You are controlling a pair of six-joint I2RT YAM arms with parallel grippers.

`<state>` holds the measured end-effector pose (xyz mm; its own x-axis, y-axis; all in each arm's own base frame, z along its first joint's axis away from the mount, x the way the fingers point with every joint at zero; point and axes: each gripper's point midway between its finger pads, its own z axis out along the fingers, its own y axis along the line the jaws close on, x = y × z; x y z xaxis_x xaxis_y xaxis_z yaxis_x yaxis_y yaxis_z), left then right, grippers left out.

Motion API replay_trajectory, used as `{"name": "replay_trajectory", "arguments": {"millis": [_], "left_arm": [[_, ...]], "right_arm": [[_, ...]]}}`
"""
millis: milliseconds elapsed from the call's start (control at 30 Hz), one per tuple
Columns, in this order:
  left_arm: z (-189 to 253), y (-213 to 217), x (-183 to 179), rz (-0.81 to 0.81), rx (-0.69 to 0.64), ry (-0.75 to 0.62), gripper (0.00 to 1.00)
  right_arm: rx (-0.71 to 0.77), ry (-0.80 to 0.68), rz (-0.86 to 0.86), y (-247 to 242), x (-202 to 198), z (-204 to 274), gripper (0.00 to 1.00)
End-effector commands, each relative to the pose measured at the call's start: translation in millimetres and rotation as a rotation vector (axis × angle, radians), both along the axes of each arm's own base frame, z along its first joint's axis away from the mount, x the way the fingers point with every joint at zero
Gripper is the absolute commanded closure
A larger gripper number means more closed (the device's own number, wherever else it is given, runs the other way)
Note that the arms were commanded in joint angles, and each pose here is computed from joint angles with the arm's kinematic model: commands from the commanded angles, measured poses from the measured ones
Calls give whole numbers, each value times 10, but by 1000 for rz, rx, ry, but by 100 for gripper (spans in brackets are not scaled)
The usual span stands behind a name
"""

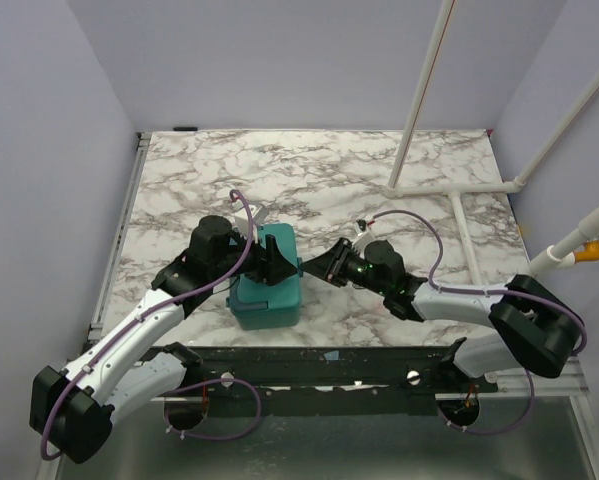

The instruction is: Organize the medicine kit

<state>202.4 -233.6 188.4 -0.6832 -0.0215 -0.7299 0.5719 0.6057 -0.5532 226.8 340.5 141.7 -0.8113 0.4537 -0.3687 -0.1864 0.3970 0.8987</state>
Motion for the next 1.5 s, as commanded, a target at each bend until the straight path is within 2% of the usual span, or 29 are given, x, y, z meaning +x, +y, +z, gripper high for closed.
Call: {"name": "replay_trajectory", "arguments": {"millis": [0,333,533,767,933,1033,1100,1133,1467], "left_arm": [[-414,215,-185,40,143,148,38],[-235,268,-142,57,156,89,38],[-46,325,-106,79,160,26,36],[295,437,-92,121,138,-99,30],[505,565,-96,167,131,-192,25],[588,661,-90,207,136,-239,17],[628,725,-91,232,141,-268,4],[636,753,-87,243,146,-278,2],[834,1054,-153,347,154,-410,1]], "right_arm": [[-70,24,41,-56,-168,-151,73],[-108,-66,-7,-165,-85,92,65],[-192,-160,-35,-279,-9,256,60],[-338,-295,-116,-582,104,438,32],[-451,-363,-171,-812,169,538,20],[-534,-388,-196,-961,195,550,0],[-580,-396,-220,-1050,220,566,0],[-598,-404,-221,-1074,224,581,0],[-795,-275,-341,-1488,242,627,0]]}}
